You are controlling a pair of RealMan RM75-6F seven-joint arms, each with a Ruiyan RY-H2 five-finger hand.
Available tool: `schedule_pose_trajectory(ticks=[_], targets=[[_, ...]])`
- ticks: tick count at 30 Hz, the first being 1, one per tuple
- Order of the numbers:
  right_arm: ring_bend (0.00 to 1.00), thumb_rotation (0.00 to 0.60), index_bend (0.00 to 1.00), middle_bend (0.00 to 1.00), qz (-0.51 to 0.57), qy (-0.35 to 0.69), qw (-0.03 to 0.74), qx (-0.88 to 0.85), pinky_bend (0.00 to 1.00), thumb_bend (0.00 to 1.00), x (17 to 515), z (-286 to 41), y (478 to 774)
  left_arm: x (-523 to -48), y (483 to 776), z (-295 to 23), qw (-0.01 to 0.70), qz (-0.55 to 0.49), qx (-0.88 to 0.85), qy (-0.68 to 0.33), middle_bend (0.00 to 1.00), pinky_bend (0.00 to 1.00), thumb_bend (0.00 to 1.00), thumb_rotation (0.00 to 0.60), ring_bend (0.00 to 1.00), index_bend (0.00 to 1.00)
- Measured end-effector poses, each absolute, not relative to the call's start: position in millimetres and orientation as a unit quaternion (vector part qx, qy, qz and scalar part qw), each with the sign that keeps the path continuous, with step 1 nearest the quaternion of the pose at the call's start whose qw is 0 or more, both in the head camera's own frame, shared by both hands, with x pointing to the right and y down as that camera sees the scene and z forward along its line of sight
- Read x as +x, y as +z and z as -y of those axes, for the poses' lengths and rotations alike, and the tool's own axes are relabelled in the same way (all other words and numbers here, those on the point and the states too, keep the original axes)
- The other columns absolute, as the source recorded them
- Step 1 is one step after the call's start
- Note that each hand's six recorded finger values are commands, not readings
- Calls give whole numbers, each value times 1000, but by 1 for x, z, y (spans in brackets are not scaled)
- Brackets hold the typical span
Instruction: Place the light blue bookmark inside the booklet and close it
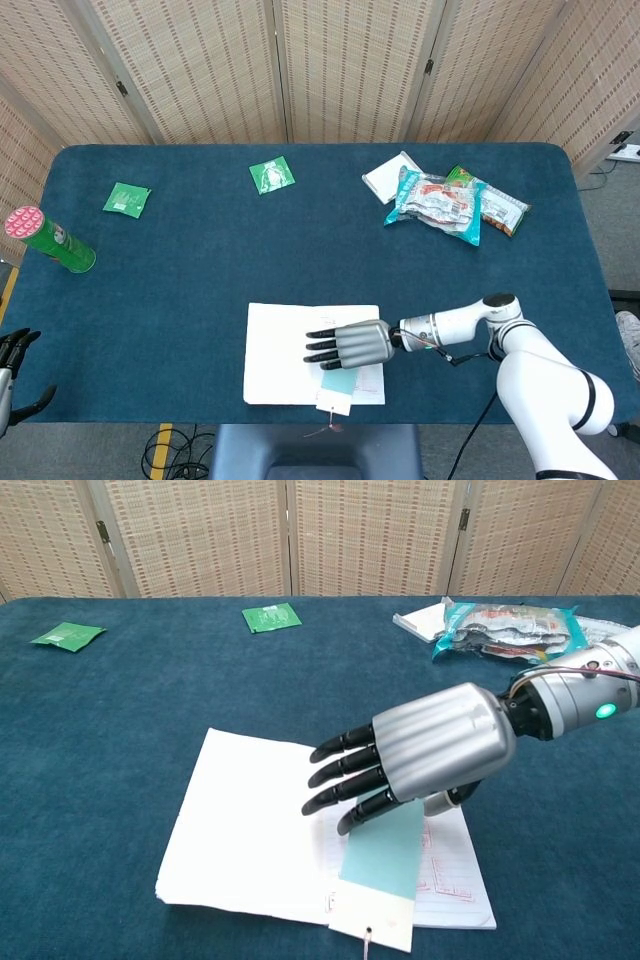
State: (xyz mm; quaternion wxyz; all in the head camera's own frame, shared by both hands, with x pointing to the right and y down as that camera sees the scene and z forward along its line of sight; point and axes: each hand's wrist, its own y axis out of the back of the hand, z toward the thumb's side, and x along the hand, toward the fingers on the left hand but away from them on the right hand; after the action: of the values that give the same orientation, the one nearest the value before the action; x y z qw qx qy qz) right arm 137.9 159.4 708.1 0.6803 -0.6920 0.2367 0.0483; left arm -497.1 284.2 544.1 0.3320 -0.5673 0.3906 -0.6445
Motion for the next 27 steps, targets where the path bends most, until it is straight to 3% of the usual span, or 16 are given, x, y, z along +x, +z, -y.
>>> schedule_pose_trajectory(ticks=[14,27], targets=[[0,600,40,0,-222,80,699,-675,0,200,125,-145,720,-498,545,-285,331,-389,-566,-647,163,202,269,600,152,190],[0,600,0,0,-176,118,681,-701,0,185,136,-138,716,-498,546,-286,327,-389,-569,-646,163,202,269,600,152,190]])
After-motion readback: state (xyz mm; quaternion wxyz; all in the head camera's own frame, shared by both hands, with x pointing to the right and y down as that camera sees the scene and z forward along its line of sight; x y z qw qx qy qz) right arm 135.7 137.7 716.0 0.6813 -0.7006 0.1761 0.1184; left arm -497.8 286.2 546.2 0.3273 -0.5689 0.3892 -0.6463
